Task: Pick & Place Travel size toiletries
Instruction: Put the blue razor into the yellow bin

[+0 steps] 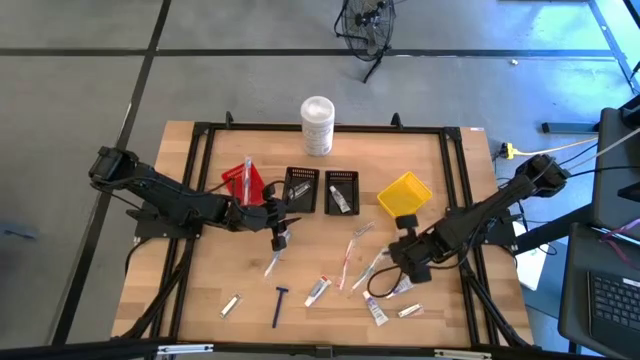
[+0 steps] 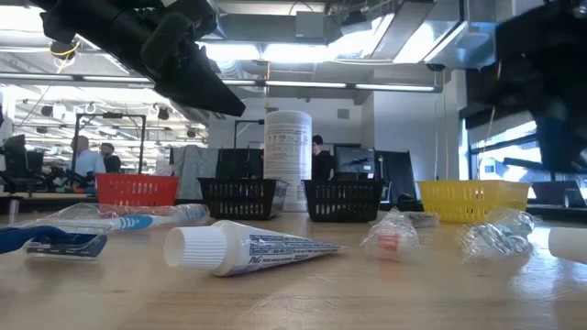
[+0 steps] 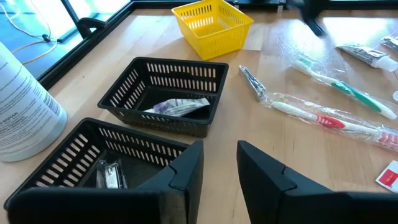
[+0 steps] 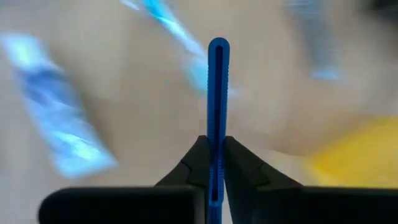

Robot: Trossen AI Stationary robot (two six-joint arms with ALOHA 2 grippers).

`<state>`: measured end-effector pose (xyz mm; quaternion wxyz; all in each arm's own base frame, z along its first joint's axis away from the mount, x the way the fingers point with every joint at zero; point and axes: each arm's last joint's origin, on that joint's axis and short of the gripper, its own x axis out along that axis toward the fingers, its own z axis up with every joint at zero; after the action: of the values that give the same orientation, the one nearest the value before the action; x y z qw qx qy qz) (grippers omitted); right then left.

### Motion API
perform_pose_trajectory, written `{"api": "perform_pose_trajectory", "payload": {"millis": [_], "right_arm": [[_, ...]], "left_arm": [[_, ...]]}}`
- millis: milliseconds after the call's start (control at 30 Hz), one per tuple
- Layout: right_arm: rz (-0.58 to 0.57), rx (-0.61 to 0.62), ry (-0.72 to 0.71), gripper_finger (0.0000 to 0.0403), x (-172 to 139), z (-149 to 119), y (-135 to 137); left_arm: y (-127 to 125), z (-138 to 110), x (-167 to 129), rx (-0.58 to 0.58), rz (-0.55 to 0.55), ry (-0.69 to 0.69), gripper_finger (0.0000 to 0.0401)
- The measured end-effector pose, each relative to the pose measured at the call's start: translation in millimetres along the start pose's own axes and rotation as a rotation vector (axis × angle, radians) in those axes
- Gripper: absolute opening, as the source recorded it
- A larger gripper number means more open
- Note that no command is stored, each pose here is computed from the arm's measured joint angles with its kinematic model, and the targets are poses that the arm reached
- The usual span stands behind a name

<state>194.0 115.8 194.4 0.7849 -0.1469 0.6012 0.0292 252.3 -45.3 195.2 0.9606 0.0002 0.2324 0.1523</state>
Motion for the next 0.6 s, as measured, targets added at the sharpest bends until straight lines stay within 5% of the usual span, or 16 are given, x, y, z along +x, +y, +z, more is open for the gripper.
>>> {"api": "perform_pose_trajectory", "payload": {"millis": [233,600], "right_arm": [[-0.281,-0.124,0.199,0.0032,-23.2,-5.3,-31.7],[-0.306,-0.102,0.344,0.0029,-9.0,-9.2,-83.5]], "left_arm": [[0.0,0.0,0.0,0.000,0.000,0.000,0.0092],[-0.1,0.0,0.0,0.000,-0.002,0.000,0.0092]]}}
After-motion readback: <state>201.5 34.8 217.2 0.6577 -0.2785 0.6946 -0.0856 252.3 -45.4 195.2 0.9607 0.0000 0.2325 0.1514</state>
